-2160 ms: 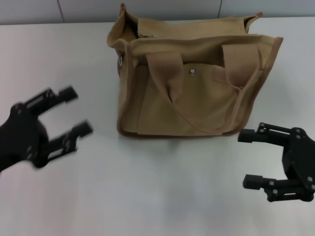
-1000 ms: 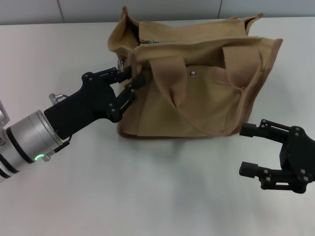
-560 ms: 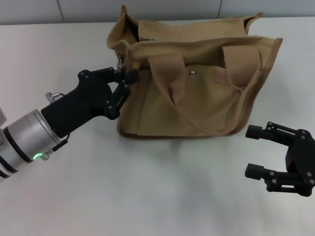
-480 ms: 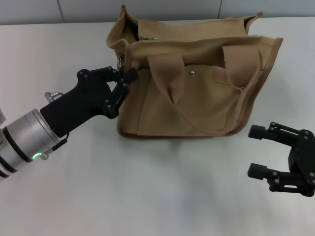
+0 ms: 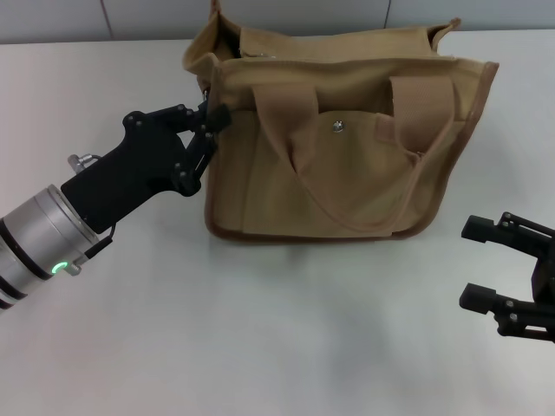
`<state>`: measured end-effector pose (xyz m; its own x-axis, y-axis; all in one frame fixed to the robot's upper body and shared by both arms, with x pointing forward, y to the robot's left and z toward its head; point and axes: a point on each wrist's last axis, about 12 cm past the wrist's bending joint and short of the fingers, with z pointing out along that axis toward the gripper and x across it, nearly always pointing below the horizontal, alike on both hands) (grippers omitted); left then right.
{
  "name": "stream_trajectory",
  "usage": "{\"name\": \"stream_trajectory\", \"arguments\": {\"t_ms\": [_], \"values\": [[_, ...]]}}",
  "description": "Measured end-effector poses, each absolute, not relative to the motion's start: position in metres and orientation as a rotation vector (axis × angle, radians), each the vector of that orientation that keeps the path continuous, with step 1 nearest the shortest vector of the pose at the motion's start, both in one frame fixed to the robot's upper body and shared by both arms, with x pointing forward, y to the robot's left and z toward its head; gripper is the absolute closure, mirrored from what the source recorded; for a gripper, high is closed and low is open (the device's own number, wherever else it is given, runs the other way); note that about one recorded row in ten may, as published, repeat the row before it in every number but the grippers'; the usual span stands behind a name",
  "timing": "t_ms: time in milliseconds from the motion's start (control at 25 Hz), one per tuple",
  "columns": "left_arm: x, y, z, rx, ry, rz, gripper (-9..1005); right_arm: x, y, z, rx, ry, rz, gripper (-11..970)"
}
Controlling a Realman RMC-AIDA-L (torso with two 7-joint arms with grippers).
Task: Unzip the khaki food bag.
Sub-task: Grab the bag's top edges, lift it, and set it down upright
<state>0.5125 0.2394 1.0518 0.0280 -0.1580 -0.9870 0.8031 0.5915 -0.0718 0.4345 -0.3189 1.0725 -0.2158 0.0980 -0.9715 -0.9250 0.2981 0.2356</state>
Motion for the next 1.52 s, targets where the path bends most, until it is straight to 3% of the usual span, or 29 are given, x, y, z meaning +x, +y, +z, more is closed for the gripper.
{"name": "stream_trajectory", "arguments": {"t_ms": [360, 600, 880, 1040, 1280, 1520], "values": [[0.515, 0.243, 1.055, 0.589, 1.329, -0.794, 918, 0.436, -0.318, 1.073, -0.812, 1.455, 1.160, 145], [0.523, 0.260, 1.062, 0.521, 1.290, -0.679, 919, 0.438, -0.314, 1.072, -0.811, 1.451, 1.163, 147], [0.534, 0.288, 1.092, 0.465, 1.157, -0.606, 946, 0.441, -0.315, 1.074, -0.786, 1.439, 1.146, 149], [0.524, 0.280, 1.105, 0.517, 1.024, -0.699, 965, 0.444, -0.313, 1.075, -0.786, 1.431, 1.146, 151], [0.508, 0.249, 1.085, 0.662, 1.051, -0.796, 992, 0.448, -0.309, 1.074, -0.782, 1.432, 1.149, 152], [0.486, 0.271, 1.078, 0.584, 1.041, -0.716, 950, 0.449, -0.309, 1.074, -0.784, 1.429, 1.150, 154]]}}
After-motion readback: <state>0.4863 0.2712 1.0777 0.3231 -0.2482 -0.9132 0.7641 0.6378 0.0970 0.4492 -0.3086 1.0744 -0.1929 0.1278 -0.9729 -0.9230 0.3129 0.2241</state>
